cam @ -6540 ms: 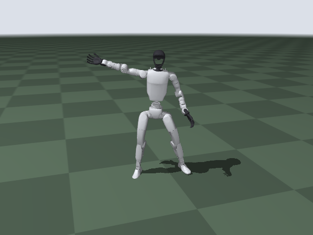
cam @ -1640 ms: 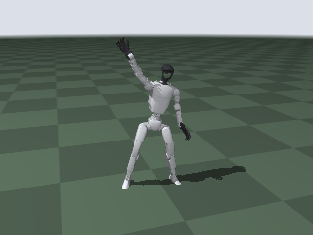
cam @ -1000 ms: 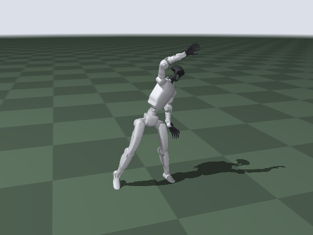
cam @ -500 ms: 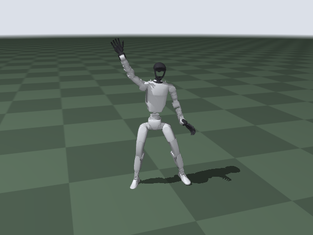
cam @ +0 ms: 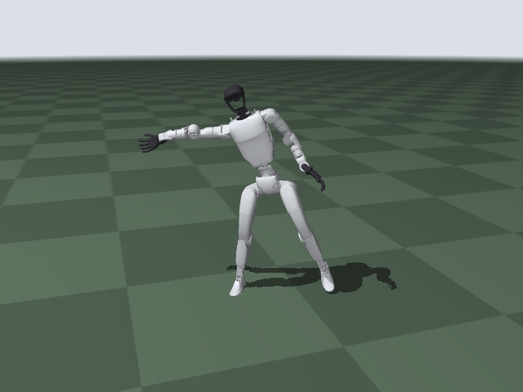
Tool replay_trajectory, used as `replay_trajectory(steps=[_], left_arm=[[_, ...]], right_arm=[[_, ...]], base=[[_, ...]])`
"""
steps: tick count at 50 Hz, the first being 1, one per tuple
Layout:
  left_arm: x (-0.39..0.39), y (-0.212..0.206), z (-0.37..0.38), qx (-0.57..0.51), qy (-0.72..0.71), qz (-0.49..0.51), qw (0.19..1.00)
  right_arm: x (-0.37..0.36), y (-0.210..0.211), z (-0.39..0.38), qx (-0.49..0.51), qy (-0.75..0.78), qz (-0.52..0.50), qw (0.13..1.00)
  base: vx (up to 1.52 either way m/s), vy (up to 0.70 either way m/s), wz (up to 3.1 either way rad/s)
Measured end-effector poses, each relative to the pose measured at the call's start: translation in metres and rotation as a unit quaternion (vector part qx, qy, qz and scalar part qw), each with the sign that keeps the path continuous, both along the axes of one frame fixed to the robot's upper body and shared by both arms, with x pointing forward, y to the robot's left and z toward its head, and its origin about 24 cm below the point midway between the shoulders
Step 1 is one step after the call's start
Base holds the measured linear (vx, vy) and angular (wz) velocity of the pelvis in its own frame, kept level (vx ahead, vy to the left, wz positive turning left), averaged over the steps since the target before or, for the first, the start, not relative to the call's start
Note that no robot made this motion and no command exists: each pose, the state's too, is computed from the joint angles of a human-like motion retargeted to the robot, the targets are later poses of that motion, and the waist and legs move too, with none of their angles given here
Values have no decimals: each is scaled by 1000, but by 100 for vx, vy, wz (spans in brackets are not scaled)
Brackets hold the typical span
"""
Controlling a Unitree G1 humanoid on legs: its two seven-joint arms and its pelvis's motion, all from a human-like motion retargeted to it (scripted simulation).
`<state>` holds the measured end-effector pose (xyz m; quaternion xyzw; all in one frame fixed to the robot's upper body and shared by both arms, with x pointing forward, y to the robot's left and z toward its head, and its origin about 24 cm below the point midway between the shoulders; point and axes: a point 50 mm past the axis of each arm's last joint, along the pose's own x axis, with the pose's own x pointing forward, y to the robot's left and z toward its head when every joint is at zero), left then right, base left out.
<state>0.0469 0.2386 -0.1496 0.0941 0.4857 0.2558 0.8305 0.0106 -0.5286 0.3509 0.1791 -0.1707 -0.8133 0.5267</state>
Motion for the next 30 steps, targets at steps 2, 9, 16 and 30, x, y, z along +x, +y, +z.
replay_trajectory(steps=[2, 9, 16, 30], left_arm=[[3, 3, 1, 4, -7, 1, 1000], [15, 12, 7, 18, -33, 8, 999], [13, 29, 11, 43, -33, 22, 998], [-15, 98, 34, 152, 3, 75, 985]], right_arm=[[-1, 0, 0, -4, -1, -3, 1000], [8, 4, 15, -38, 29, -5, 999], [25, 13, 43, -100, 48, 12, 994], [78, 87, 155, -347, 133, 59, 926]], base=[[-1, 3, 7], [-3, 10, 39], [-6, 21, 89], [-5, 35, 89]])
